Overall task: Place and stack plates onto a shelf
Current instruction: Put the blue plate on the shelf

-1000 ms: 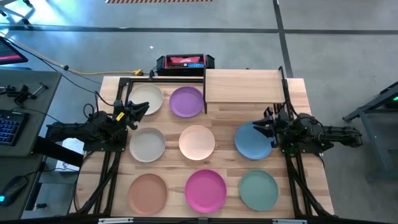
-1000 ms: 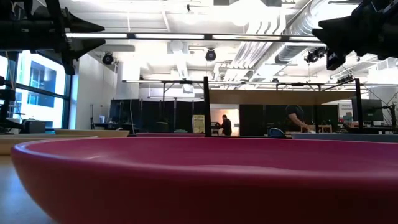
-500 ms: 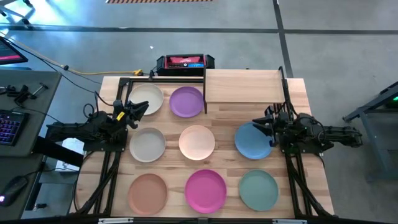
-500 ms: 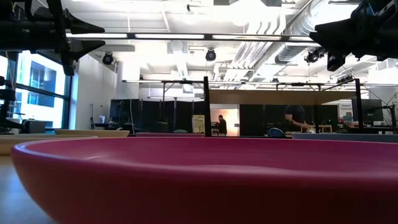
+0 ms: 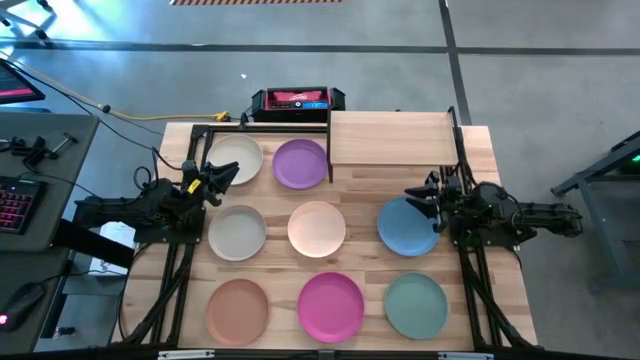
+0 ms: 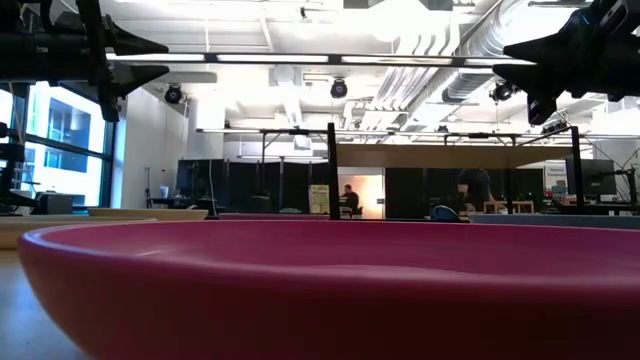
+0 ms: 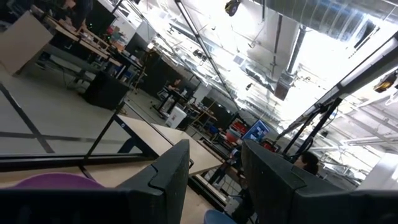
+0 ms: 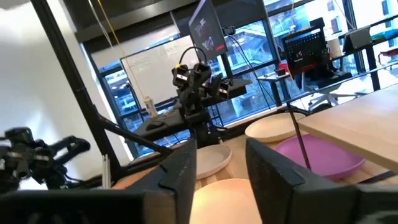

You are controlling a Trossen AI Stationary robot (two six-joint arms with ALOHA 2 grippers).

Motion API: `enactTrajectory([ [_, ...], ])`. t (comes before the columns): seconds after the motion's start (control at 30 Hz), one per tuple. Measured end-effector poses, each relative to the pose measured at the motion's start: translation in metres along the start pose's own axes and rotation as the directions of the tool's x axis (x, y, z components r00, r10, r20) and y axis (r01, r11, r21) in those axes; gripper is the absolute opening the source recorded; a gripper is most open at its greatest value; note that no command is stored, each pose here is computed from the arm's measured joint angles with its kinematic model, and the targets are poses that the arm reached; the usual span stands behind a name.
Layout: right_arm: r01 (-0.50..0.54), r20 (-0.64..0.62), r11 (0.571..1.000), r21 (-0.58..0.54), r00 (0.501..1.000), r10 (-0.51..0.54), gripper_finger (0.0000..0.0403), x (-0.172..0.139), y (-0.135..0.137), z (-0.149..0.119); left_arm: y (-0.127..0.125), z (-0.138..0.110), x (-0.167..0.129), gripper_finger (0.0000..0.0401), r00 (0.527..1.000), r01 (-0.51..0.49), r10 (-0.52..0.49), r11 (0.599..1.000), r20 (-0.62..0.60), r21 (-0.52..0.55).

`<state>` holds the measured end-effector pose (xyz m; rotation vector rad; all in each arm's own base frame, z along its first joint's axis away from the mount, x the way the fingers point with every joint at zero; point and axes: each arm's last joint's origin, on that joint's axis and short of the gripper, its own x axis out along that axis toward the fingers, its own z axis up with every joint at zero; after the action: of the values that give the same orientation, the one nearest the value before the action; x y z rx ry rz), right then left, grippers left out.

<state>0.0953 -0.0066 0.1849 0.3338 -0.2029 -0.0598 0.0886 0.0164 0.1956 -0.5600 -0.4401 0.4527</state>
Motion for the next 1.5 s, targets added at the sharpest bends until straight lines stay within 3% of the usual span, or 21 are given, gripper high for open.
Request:
enactTrajectory([
  [0.13, -0.012, 0.034, 1.0, -0.001, 0.999, 0.012, 0.0168, 0.0, 0.001, 0.003, 0.0, 0.0, 0.0, 0.0138, 1.0, 0.0, 0.0, 1.0, 0.001, -0.009],
  [0.23, -0.11, 0.131, 0.994, -0.012, 0.985, 0.11, 0.0183, -0.001, 0.007, 0.014, -0.001, 0.001, 0.0, 0.0138, 1.0, 0.003, -0.001, 0.996, 0.016, -0.085],
  [0.37, -0.224, 0.242, 0.973, -0.055, 0.942, 0.231, 0.0183, -0.005, 0.014, 0.027, -0.003, 0.006, 0.0, 0.0138, 0.998, 0.037, -0.03, 0.987, 0.049, -0.154],
  [0.53, -0.221, 0.234, 0.973, -0.06, 0.945, 0.229, 0.0172, -0.005, 0.018, 0.04, -0.007, 0.012, 0.0, 0.0138, 0.995, 0.079, -0.066, 0.982, 0.079, -0.173],
  [0.7, -0.155, 0.133, 0.987, -0.05, 0.978, 0.16, 0.0169, -0.003, 0.026, 0.065, -0.02, 0.03, 0.003, 0.0138, 0.991, 0.11, -0.101, 0.989, 0.093, -0.099],
  [0.83, -0.097, -0.017, 0.992, -0.086, 0.995, 0.096, 0.0172, 0.001, 0.033, 0.084, -0.034, 0.048, 0.009, 0.0138, 0.988, 0.126, -0.124, 0.992, 0.09, -0.019],
  [1.03, -0.05, -0.185, 0.997, -0.066, 0.982, 0.037, 0.0172, 0.007, 0.043, 0.114, -0.058, 0.068, 0.027, 0.0138, 0.995, 0.1, -0.098, 0.992, -0.03, 0.079],
  [1.2, -0.002, -0.334, 1.0, -0.014, 0.943, -0.003, 0.0172, 0.013, 0.05, 0.131, -0.076, 0.079, 0.043, 0.0138, 0.985, 0.074, -0.05, 0.987, -0.165, 0.142],
  [1.5, 0.057, -0.581, 0.991, 0.122, 0.814, 0.024, 0.0172, 0.036, 0.056, 0.136, -0.096, 0.086, 0.065, 0.0138, 0.955, 0.116, -0.048, 0.969, -0.294, 0.218],
])
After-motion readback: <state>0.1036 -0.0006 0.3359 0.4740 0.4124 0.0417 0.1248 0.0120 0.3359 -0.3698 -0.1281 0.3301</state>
